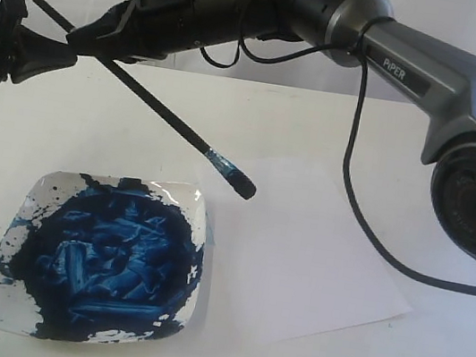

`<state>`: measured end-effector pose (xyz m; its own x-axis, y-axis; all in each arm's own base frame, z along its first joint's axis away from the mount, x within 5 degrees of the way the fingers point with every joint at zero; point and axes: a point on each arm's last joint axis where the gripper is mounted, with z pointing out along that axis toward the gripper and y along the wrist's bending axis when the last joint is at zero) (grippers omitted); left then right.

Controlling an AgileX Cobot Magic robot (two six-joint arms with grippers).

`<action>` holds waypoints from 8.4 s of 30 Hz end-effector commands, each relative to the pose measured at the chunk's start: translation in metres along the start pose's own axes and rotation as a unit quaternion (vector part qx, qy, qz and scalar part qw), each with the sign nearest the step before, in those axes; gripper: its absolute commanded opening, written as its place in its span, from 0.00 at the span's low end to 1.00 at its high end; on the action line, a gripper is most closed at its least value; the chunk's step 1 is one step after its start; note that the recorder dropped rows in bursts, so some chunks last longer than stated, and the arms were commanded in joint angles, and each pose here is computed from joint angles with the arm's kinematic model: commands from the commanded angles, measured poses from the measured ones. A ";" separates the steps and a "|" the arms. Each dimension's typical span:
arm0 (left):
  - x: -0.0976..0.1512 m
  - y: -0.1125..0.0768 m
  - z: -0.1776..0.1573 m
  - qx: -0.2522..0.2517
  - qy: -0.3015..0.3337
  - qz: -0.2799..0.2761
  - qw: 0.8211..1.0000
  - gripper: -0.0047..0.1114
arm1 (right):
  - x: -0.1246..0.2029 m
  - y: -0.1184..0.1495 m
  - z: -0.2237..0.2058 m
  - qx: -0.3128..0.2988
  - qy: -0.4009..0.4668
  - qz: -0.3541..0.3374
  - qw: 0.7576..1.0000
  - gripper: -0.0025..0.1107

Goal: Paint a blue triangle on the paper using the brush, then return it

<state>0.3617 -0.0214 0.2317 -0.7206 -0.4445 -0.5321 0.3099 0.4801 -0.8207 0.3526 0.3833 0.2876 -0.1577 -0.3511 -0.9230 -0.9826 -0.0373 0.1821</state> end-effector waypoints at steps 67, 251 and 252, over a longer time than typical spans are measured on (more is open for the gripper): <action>-0.004 -0.023 -0.007 0.011 -0.002 0.004 1.000 0.04 | 0.026 -0.014 0.020 0.064 0.068 -0.019 0.995 0.02; 0.089 0.031 0.222 -0.019 0.220 0.174 0.960 0.04 | -0.035 -0.027 -0.174 0.088 -0.009 0.035 0.995 0.02; 0.089 0.031 0.222 -0.017 0.220 0.182 0.958 0.04 | -0.035 -0.027 -0.174 0.088 -0.009 0.035 0.995 0.02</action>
<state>0.4460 -0.2116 0.1127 -0.7908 0.0828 -0.6065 0.5376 0.5679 -0.6233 0.4012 0.2367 0.3728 -0.2210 -0.3332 -0.9166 -0.9724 0.1472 0.1809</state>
